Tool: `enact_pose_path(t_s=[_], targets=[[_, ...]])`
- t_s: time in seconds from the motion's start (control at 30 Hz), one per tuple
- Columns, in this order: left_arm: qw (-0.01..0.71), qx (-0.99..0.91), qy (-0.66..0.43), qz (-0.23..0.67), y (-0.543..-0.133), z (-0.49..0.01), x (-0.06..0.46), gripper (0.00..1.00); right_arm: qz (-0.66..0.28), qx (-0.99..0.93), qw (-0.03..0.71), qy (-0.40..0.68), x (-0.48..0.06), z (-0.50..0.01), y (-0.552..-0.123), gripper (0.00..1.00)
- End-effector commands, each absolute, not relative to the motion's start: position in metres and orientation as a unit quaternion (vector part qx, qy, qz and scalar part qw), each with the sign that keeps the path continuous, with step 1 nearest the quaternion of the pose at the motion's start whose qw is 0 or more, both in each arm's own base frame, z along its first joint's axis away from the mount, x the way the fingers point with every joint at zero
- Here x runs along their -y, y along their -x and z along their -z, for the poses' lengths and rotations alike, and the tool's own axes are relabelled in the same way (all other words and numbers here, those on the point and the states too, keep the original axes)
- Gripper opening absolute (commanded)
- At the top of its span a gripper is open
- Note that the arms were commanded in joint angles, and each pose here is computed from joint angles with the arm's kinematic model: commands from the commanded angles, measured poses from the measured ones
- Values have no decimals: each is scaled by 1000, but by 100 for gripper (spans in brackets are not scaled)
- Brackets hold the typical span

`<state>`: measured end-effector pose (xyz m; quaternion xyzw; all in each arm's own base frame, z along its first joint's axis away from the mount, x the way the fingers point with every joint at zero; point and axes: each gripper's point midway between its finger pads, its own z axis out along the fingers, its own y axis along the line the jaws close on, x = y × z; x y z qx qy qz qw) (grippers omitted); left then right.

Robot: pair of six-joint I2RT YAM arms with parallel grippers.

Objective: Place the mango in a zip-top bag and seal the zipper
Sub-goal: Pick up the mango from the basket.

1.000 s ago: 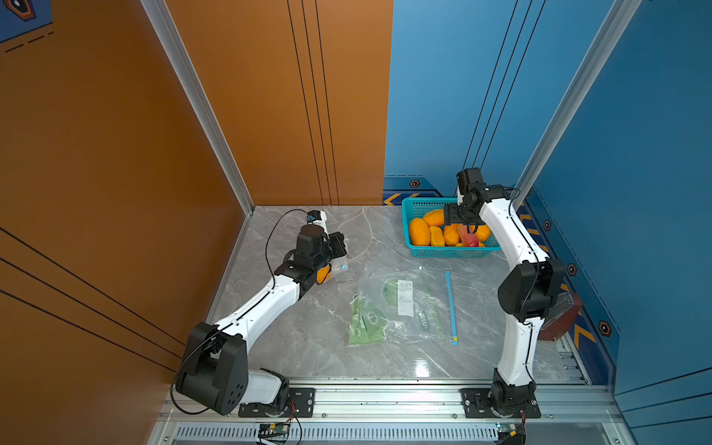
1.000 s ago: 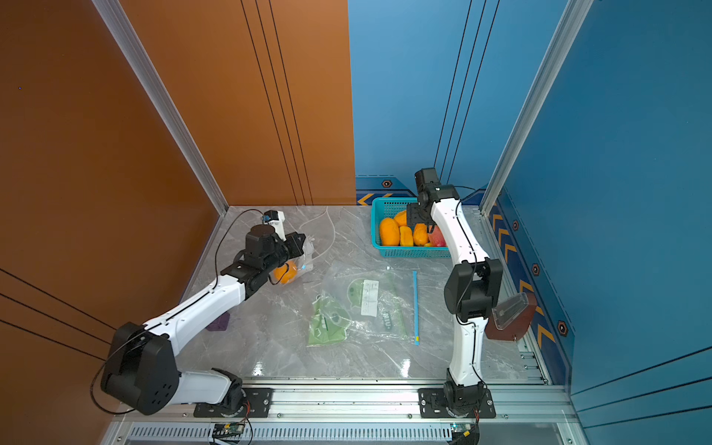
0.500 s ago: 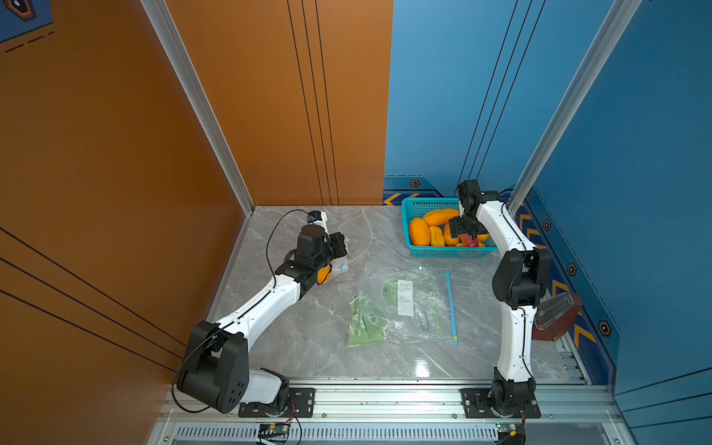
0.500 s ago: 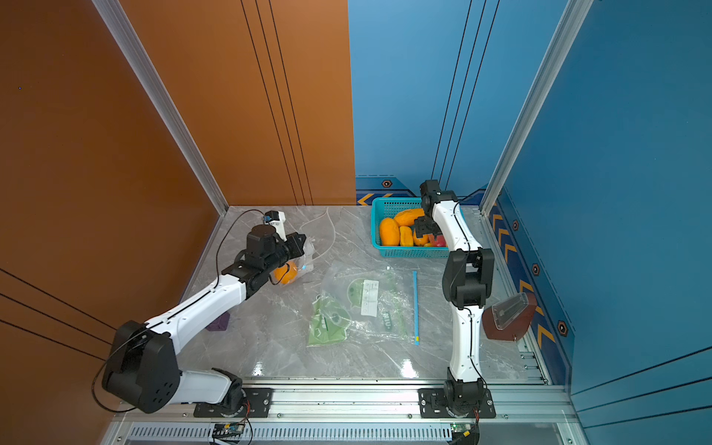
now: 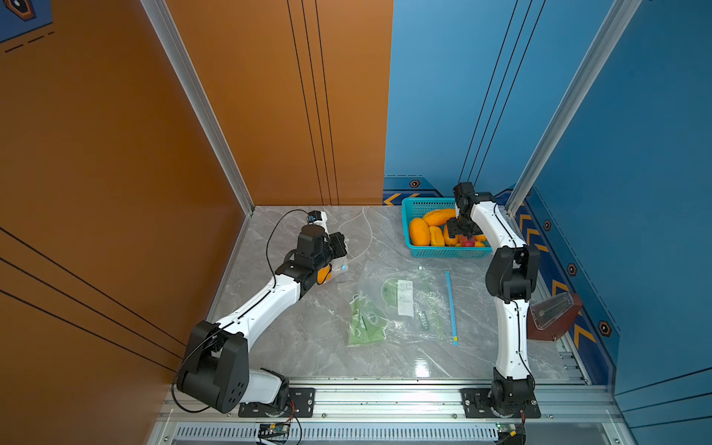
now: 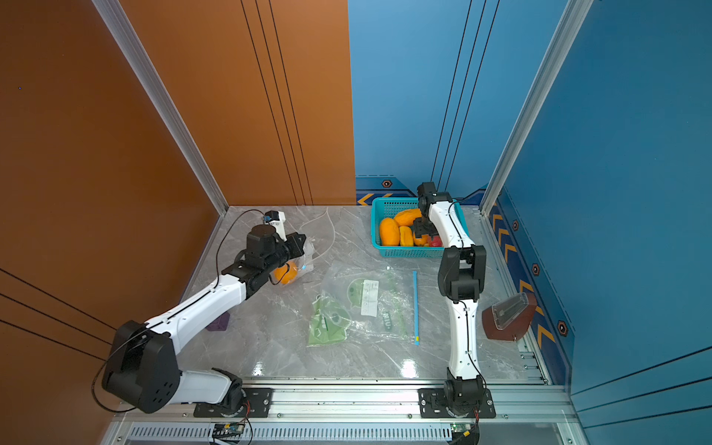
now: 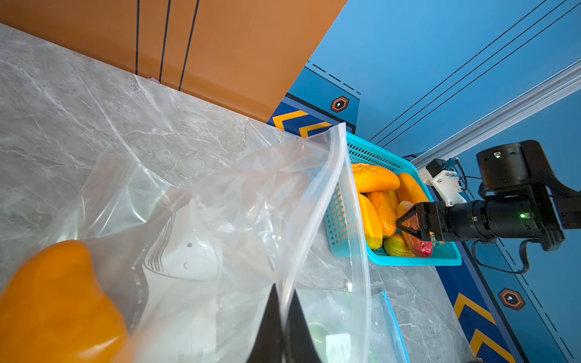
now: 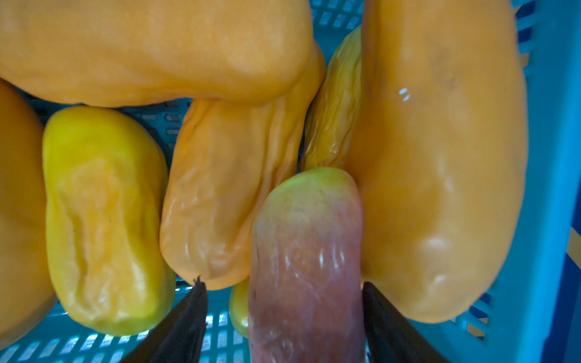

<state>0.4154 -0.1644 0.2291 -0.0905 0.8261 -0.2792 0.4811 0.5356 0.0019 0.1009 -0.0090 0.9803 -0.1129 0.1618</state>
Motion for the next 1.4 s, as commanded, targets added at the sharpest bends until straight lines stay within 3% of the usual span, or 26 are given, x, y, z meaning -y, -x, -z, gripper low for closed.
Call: enact_pose_path(t_s=[0.0, 0.33, 0.7, 1.03, 1.37], targets=[[486, -820, 86, 290, -417, -241, 170, 0, 109, -982, 154, -2, 3, -97, -536, 70], [486, -820, 86, 289, -417, -241, 170, 0, 89, -981, 175, -7, -3, -117, -537, 33], [485, -821, 84, 289, -416, -240, 172, 0, -3, -964, 264, -24, -40, -197, -536, 16], [483, -822, 82, 290, -414, -238, 175, 0, -263, -907, 329, -8, -189, -283, -498, 7], [476, -825, 83, 293, -412, -233, 177, 0, -399, -874, 275, 42, -349, -284, -445, 9]])
